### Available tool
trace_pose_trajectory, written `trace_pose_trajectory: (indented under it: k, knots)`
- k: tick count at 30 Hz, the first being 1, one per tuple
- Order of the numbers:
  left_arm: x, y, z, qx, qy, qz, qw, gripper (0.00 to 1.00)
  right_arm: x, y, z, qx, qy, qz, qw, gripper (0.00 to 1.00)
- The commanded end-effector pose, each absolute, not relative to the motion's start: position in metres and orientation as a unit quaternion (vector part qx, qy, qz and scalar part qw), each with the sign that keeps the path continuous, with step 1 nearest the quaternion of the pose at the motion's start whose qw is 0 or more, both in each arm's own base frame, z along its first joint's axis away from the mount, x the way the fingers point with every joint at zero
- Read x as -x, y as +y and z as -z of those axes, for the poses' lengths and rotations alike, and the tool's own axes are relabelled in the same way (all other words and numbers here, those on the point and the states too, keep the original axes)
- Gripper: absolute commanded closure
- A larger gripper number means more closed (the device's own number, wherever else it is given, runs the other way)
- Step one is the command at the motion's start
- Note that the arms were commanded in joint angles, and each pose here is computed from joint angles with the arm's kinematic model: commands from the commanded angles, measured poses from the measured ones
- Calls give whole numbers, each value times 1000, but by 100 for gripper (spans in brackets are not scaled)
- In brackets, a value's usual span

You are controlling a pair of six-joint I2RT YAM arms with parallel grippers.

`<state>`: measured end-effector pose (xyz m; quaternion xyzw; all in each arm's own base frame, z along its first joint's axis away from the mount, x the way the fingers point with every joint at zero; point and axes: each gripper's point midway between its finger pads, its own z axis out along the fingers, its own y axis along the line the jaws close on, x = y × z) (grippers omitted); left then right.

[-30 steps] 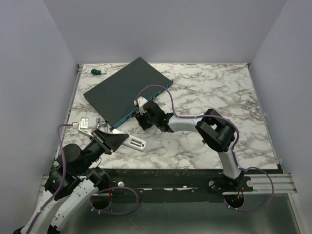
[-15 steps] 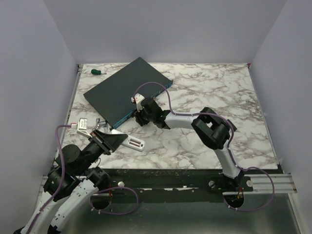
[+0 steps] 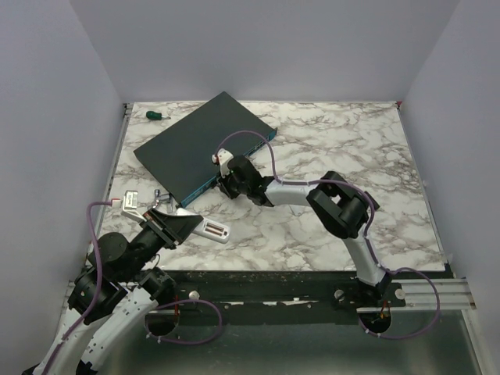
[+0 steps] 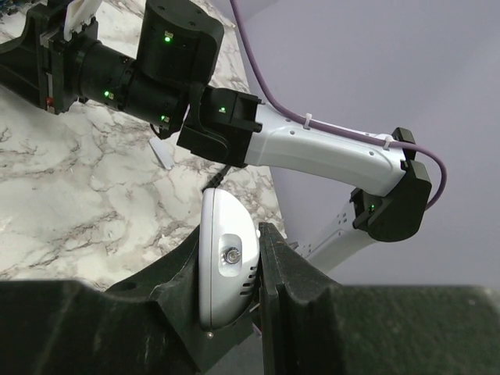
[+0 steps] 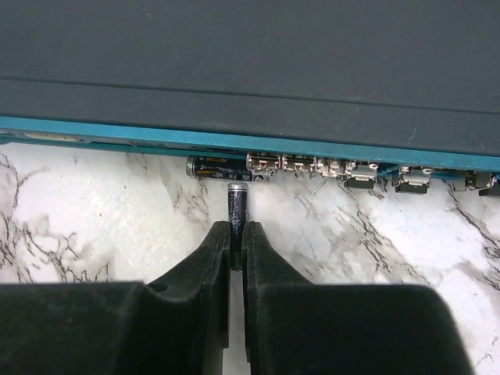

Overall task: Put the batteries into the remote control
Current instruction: Pick up the battery from the center of the board, then load the battery into the remote control.

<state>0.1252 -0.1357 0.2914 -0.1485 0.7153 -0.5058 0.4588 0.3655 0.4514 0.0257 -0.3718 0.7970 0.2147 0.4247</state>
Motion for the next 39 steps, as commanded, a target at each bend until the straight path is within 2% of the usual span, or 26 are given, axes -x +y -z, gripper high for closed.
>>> trace_pose_trajectory:
  k: [1, 4, 10, 15, 20, 24, 28, 35, 39]
  knots:
    - [-125, -128, -306, 153, 696, 510, 481, 100, -336, 424, 11, 395, 819, -204, 363, 93]
    - [-126, -129, -304, 156, 697, 510, 479, 100, -324, 414, -1, 397, 815, -214, 365, 99]
    - [-127, -132, -306, 150, 694, 516, 479, 100, -291, 375, -43, 352, 812, -241, 398, 99]
    - [-131, -141, -301, 145, 692, 525, 473, 100, -254, 337, -123, 308, 786, -293, 449, 99]
    - [-136, -147, -299, 142, 689, 532, 472, 100, -190, 301, -196, 324, 722, -383, 476, 99]
    - [-136, -152, -299, 128, 692, 533, 469, 100, -121, 288, -240, 384, 632, -492, 458, 99]
    - [-136, -154, -304, 119, 688, 538, 471, 100, -80, 279, -274, 417, 557, -560, 450, 99]
    - [-137, -158, -301, 118, 687, 546, 466, 100, -63, 278, -302, 413, 531, -602, 430, 99]
    - [-137, -162, -301, 111, 686, 551, 461, 100, -63, 276, -309, 406, 518, -606, 446, 99]
